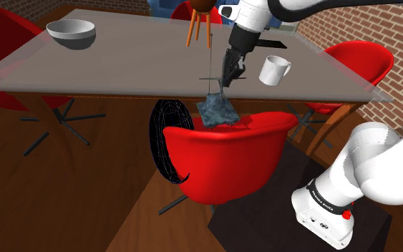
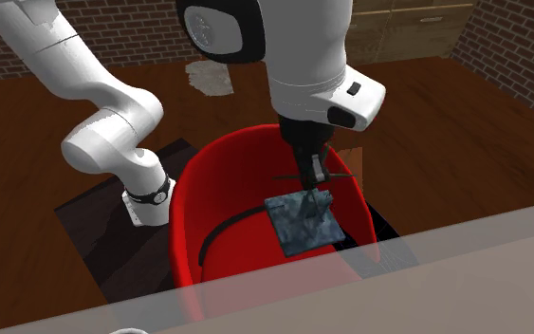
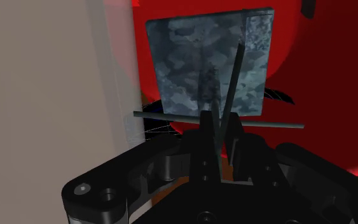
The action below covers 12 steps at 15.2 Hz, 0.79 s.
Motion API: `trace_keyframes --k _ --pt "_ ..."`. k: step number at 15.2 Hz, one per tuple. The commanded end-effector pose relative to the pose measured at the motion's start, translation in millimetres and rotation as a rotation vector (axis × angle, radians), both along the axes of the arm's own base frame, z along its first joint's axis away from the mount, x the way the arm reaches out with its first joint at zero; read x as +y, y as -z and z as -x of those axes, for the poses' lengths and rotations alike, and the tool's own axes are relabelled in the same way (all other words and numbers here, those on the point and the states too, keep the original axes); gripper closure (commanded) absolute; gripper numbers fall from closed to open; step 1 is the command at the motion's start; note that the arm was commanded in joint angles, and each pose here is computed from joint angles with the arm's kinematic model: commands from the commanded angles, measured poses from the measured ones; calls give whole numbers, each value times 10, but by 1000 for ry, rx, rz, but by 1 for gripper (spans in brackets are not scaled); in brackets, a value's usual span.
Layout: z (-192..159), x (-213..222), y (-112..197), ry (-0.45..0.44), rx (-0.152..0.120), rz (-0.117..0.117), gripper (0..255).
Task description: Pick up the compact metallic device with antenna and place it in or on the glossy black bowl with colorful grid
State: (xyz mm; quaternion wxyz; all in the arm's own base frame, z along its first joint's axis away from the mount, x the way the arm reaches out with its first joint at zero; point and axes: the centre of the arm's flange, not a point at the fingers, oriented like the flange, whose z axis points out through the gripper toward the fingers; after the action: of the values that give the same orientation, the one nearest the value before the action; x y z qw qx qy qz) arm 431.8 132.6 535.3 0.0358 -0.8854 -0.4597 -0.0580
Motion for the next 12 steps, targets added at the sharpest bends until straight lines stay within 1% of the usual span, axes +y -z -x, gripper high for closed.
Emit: trace_keyframes --k 1,8,12 --pt "-150 237 22 0 -1 -1 255" --pt "-732 980 -36 0 -1 -1 255" --pt "-732 980 175 0 -1 -1 255"
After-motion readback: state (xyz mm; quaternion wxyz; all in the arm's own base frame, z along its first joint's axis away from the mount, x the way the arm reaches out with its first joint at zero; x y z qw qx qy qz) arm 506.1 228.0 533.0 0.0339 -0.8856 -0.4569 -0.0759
